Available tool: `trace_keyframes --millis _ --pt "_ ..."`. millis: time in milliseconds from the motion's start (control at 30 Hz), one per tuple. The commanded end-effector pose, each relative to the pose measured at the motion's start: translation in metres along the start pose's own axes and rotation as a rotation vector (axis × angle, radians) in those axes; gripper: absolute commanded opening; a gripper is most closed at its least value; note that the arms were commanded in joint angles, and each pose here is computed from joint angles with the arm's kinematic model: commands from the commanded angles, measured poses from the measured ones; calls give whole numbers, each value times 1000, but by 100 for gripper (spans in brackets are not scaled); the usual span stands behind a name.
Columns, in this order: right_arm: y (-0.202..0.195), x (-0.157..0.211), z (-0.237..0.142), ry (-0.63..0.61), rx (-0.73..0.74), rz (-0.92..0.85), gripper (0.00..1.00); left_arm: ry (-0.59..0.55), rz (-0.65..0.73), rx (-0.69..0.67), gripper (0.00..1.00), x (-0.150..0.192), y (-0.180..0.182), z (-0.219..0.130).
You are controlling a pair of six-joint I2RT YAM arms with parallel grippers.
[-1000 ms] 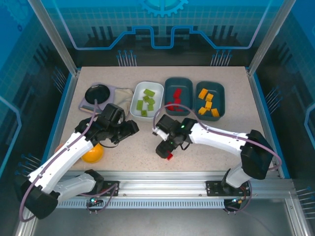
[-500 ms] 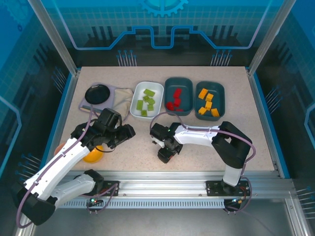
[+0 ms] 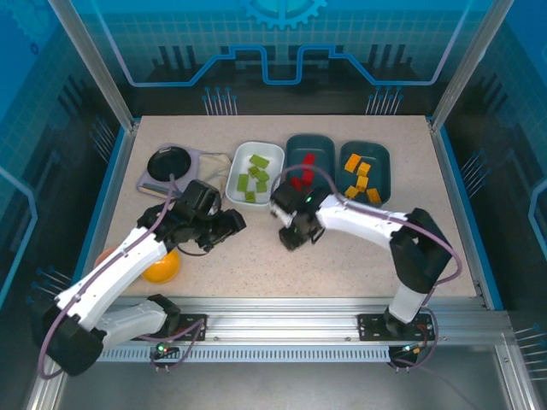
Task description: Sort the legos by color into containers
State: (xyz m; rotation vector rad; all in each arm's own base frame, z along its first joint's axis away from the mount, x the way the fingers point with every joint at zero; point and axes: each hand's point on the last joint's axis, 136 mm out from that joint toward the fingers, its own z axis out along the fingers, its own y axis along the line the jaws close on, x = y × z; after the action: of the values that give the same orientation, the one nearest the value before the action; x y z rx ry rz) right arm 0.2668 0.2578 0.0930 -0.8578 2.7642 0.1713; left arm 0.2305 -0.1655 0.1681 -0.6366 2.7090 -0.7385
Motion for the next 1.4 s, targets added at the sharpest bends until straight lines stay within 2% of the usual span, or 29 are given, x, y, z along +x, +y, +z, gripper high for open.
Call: trace_keyframes --millis 0,233,367,500,667,1033,1267,1367 --pt "-55 -38 -37 -99 54 165 37 -19 70 133 70 -22 -54 -4" --pt "-154 -92 -21 -68 201 465 36 -20 39 211 70 -69 -104 18" --pt "-182 -108 -1 -16 265 555 34 -23 52 221 70 -90 -122 27" --pt "-193 -116 13 18 313 572 35 -22 57 224 69 -98 -130 32" --pt "-200 -108 42 90 331 594 35 -15 54 219 69 -98 -129 37" --pt "-213 -107 60 114 319 619 37 -8 54 213 69 -97 -125 38" --pt "-212 -108 67 116 295 636 51 -4 52 216 69 -96 -126 38" --pt "-211 -116 60 89 281 631 53 -6 55 213 69 -96 -126 36"
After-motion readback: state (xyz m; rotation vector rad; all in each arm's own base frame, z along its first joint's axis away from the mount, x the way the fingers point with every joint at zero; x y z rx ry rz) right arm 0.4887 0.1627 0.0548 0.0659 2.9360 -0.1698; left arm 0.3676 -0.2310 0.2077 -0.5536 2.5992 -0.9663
